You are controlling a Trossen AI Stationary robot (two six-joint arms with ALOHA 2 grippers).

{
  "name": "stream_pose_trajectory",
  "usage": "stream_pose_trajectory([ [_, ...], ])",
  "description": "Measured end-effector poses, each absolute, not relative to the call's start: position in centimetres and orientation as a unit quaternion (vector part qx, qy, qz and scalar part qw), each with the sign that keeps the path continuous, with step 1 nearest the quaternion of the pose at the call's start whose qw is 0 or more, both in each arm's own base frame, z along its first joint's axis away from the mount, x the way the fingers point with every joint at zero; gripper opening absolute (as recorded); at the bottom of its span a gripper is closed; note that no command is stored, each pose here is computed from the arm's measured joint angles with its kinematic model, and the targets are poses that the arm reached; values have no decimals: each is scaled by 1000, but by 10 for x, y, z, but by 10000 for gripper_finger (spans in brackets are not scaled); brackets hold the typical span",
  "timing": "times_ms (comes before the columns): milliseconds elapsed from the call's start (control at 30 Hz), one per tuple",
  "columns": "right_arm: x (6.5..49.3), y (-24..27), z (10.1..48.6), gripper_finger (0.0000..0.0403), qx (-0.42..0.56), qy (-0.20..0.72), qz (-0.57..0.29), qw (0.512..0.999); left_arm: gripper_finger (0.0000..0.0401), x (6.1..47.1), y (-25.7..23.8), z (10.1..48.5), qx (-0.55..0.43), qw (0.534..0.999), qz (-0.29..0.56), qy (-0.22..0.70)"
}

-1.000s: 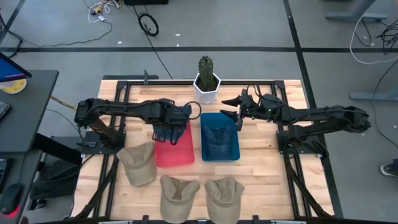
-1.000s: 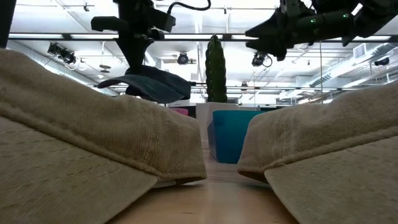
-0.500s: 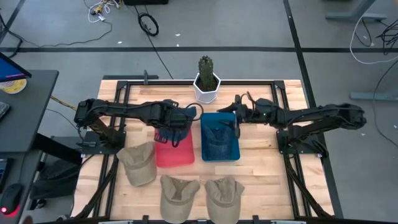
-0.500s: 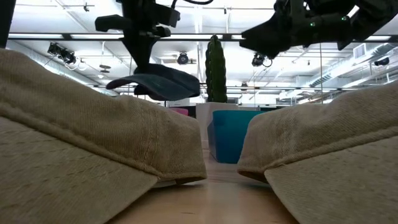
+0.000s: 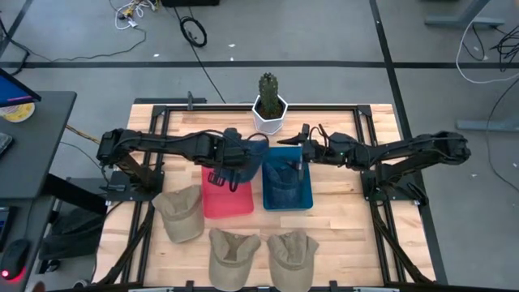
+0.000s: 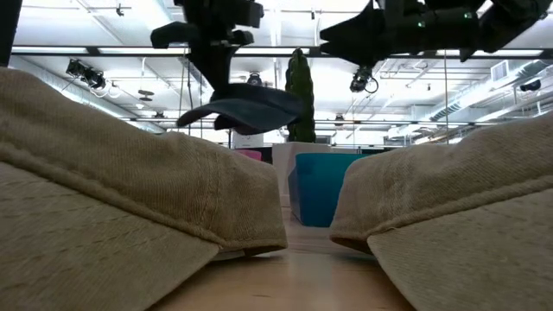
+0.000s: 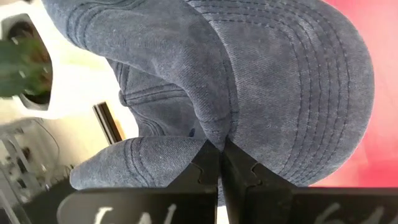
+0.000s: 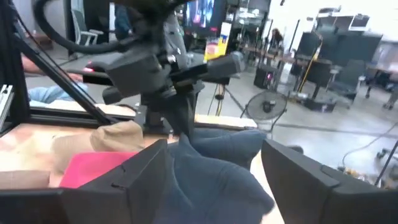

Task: Pick & Place hat
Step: Put the blue cap into the blue bin

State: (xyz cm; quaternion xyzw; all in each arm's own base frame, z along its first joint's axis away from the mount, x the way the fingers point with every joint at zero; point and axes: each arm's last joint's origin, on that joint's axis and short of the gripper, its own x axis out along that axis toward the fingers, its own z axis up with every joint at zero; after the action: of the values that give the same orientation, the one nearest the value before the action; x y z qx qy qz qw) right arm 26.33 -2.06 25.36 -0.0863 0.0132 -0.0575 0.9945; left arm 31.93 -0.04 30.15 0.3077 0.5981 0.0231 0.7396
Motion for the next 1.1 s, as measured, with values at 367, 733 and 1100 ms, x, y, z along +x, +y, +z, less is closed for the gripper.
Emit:
stream_pose_trajectory([
  [367,302,-14,260,262,-83,93,-37,992,2,323,1,302,321,742,25,588],
  [733,344,-4,250,242,-141,128,-51,980,2,323,1,302,317,744,29,588],
  [1100,367,-5,240,240,-148,142,-53,977,2,323,1,302,317,745,29,586],
])
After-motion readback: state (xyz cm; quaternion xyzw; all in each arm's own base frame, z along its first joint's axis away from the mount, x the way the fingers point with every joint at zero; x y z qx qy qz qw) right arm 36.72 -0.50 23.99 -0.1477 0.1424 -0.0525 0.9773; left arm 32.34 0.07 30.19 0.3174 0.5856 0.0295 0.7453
